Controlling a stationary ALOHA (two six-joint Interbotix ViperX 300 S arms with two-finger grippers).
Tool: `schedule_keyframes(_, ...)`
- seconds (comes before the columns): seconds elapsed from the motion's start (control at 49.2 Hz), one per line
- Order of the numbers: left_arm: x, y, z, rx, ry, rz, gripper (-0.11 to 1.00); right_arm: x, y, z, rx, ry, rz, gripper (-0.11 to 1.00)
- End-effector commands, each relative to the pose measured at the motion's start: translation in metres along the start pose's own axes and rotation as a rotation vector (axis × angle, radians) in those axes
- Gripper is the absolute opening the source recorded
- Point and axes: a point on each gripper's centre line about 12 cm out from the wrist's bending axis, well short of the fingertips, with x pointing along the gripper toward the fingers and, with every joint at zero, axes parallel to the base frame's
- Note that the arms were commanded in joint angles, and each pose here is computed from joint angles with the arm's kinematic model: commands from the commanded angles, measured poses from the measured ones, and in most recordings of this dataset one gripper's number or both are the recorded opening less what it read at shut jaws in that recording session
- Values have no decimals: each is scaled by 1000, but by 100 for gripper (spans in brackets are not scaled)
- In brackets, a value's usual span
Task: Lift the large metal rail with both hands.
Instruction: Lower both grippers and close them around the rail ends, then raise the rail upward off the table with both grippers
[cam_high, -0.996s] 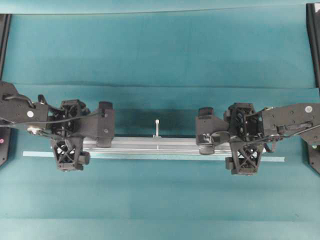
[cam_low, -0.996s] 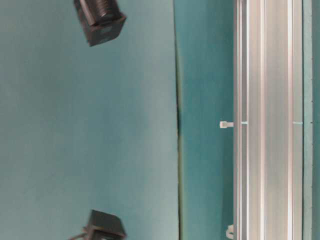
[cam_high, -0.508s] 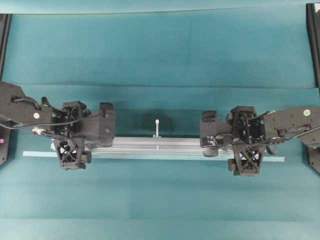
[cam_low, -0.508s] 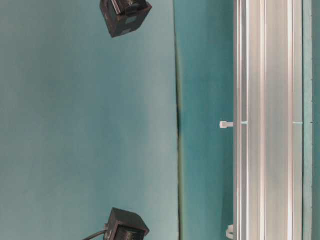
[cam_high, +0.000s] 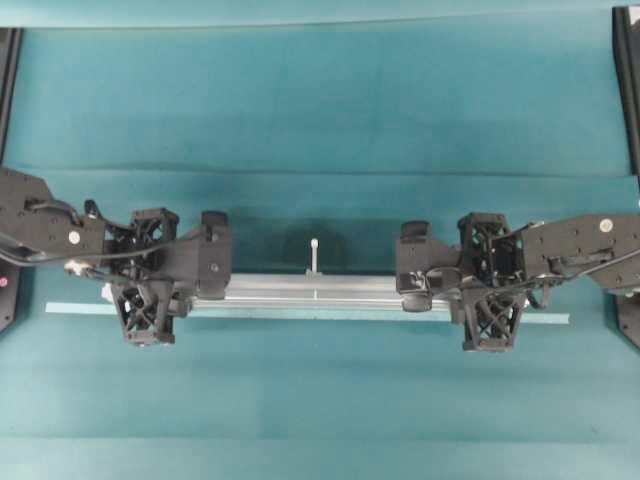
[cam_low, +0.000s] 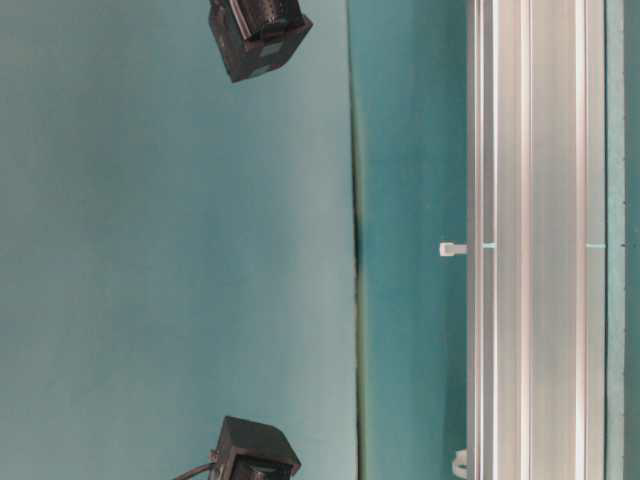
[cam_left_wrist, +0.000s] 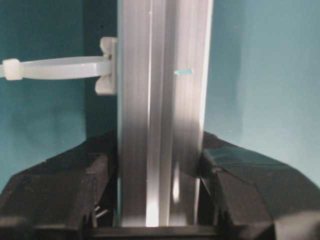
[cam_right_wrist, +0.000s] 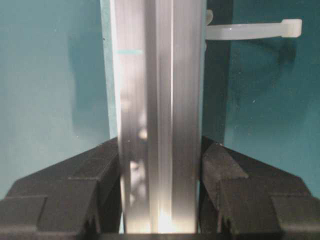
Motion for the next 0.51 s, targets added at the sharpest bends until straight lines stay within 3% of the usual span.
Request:
schedule_keyframes(0.0,-3,1,5,-3,-21,1,36,1,0,4,6,-9,5,38)
schedule_keyframes(0.488,-3,1,7,-3,-26,1,36,0,0,6,9,-23,7,38)
